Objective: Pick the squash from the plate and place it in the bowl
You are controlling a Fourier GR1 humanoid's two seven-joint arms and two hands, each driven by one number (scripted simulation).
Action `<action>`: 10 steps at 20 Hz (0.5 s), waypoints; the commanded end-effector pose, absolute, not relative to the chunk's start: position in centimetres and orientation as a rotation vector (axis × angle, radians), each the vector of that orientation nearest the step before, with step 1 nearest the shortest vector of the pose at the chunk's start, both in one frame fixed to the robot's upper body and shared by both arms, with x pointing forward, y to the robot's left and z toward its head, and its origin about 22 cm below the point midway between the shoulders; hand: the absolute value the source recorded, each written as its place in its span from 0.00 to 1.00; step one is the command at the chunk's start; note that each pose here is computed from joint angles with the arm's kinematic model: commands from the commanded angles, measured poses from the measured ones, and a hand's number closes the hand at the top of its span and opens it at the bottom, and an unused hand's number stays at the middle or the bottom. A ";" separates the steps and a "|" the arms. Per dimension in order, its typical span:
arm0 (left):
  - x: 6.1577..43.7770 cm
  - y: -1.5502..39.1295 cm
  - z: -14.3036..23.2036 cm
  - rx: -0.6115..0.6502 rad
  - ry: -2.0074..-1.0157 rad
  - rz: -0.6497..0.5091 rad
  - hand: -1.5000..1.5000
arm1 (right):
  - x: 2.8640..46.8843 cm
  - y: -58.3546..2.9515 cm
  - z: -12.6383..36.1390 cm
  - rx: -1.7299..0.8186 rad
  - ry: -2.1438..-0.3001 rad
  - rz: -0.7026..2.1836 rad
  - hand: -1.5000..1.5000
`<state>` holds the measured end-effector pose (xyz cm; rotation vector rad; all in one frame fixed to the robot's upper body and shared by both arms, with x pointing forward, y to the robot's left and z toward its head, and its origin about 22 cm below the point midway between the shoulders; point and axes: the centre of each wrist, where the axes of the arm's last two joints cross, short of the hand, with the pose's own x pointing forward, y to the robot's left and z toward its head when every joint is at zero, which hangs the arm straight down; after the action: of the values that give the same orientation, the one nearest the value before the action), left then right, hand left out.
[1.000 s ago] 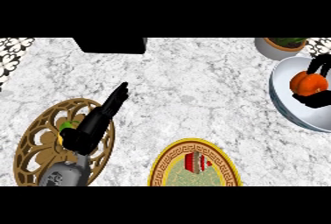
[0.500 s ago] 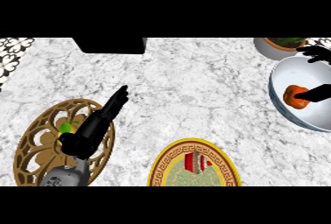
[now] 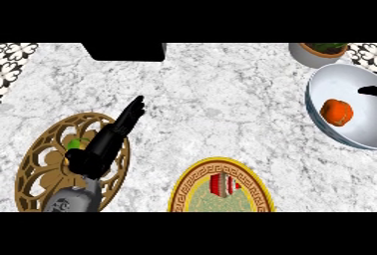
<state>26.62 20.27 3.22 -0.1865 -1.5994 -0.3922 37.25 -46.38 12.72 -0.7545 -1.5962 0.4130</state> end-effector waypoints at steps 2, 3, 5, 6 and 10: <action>26.7 20.1 4.2 -0.188 -1.599 -0.400 0.50 | 34.0 -52.1 15.1 -0.719 -1.596 0.233 0.00; 25.9 20.0 4.5 -0.183 -1.601 -0.390 0.50 | 32.3 -53.7 14.8 -0.742 -1.576 0.224 0.00; 26.7 20.1 4.2 -0.177 -1.620 -0.392 0.50 | 31.3 -54.8 14.8 -0.725 -1.581 0.135 0.00; 26.7 21.2 3.6 -0.174 -1.616 -0.387 0.50 | 30.3 -55.6 14.3 -0.738 -1.588 0.092 0.00; 26.8 19.4 3.7 -0.181 -1.606 -0.392 0.50 | 27.3 -58.0 14.1 -0.727 -1.624 0.030 0.00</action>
<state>26.74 19.61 4.09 -0.1848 -1.6111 -0.3960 30.04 -55.81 14.27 -0.7407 -1.5965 0.1110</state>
